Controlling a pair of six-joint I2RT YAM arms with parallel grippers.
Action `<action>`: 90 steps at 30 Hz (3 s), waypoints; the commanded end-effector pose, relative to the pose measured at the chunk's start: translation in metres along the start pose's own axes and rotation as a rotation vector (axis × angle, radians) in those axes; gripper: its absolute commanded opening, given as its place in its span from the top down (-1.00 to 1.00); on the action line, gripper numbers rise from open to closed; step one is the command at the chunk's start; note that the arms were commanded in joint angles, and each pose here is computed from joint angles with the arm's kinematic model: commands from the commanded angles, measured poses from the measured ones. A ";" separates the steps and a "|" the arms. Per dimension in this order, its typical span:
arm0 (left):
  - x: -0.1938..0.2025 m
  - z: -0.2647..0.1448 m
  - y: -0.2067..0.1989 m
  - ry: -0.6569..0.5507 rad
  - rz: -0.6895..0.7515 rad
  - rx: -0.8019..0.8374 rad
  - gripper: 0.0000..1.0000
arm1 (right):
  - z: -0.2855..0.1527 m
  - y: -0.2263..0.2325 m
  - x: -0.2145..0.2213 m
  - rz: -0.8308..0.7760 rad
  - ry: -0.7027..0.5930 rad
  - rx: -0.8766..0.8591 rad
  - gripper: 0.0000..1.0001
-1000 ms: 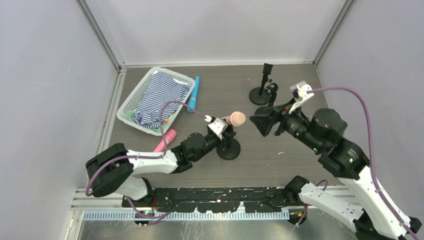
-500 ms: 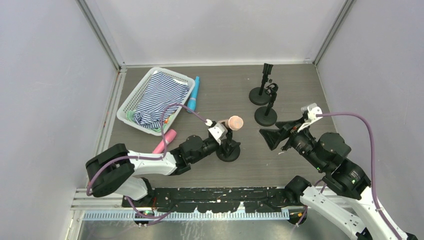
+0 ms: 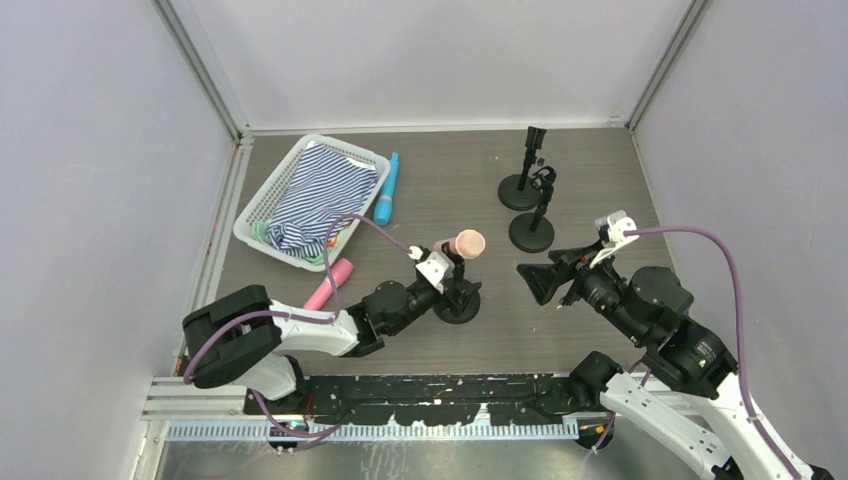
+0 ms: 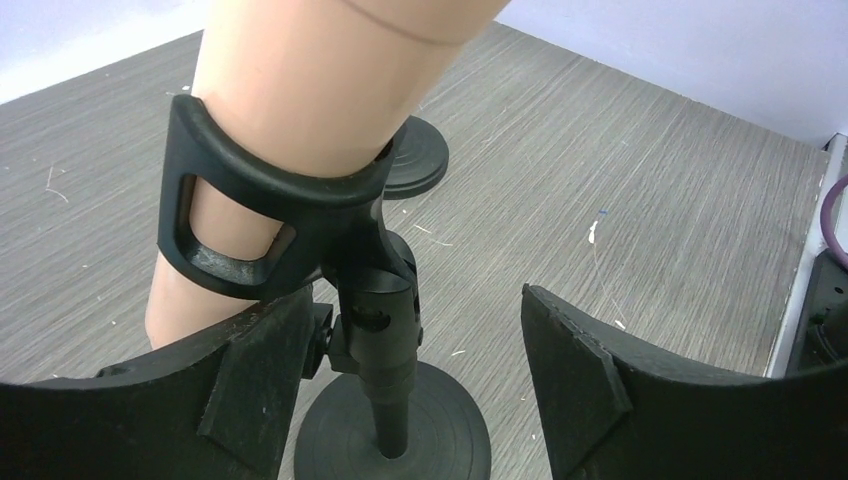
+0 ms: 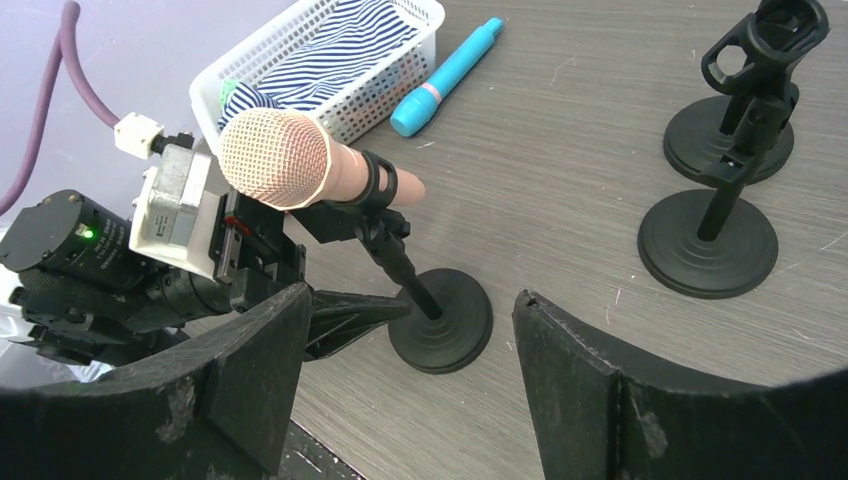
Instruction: Attach the microphones to the stand
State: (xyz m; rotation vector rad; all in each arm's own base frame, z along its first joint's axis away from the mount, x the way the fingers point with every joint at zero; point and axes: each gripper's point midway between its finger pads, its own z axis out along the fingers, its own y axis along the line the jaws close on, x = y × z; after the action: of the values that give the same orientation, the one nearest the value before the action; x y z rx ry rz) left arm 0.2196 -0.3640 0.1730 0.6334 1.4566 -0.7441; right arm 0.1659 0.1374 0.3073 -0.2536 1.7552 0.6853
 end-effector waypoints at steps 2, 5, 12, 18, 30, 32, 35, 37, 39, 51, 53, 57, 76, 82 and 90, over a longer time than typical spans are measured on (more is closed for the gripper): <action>0.023 -0.005 0.006 0.061 0.068 -0.047 -0.55 | 0.004 0.004 0.002 0.003 0.000 -0.021 -0.57; 0.015 -0.007 0.003 0.042 0.077 -0.044 -0.55 | 0.004 0.003 0.004 0.003 0.003 -0.016 -0.57; -0.034 -0.014 -0.006 -0.041 0.057 -0.012 -0.56 | 0.004 -0.004 0.002 0.012 -0.042 0.009 -0.57; -0.047 -0.028 -0.009 -0.038 0.032 0.019 -0.56 | 0.005 -0.008 0.010 0.026 -0.038 0.023 -0.57; -0.021 -0.096 0.017 0.113 -0.123 -0.079 -0.54 | 0.037 -0.003 0.052 -0.011 -0.122 -0.108 -0.51; -0.023 -0.111 0.035 0.127 -0.177 -0.177 -0.55 | 0.049 -0.002 0.060 -0.004 -0.157 -0.137 -0.48; -0.023 -0.138 0.065 0.162 -0.254 -0.364 -0.61 | 0.068 -0.001 0.065 0.016 -0.181 -0.149 -0.43; -0.016 -0.157 0.079 0.225 -0.269 -0.452 -0.70 | 0.080 0.007 0.074 0.012 -0.149 -0.190 -0.42; -0.011 -0.166 0.082 0.276 -0.268 -0.476 -0.71 | 0.093 0.012 0.084 0.008 -0.117 -0.210 -0.42; 0.017 -0.163 0.101 0.474 -0.413 -0.480 -0.78 | 0.128 0.033 0.158 -0.176 0.056 -0.209 -0.37; 0.012 -0.165 0.105 0.464 -0.406 -0.493 -0.78 | 0.134 0.028 0.162 -0.193 0.054 -0.178 -0.30; 0.001 -0.169 0.111 0.455 -0.388 -0.509 -0.78 | 0.151 0.021 0.161 -0.218 0.011 -0.128 -0.09; -0.051 -0.215 0.139 0.467 -0.194 -0.644 -0.79 | 0.253 -0.007 0.145 -0.305 -0.168 0.080 0.99; -0.054 -0.221 0.144 0.435 -0.197 -0.676 -0.79 | 0.326 -0.055 0.120 -0.260 -0.142 0.130 0.98; -0.052 -0.220 0.146 0.443 -0.192 -0.688 -0.79 | 0.418 -0.101 0.091 -0.232 -0.099 0.150 0.99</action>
State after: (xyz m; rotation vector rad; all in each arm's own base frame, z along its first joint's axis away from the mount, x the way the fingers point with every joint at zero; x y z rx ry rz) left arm 0.1897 -0.1024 0.2053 0.1309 2.0765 -0.2329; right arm 0.4903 0.2989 0.1063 -0.3141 1.6596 0.3432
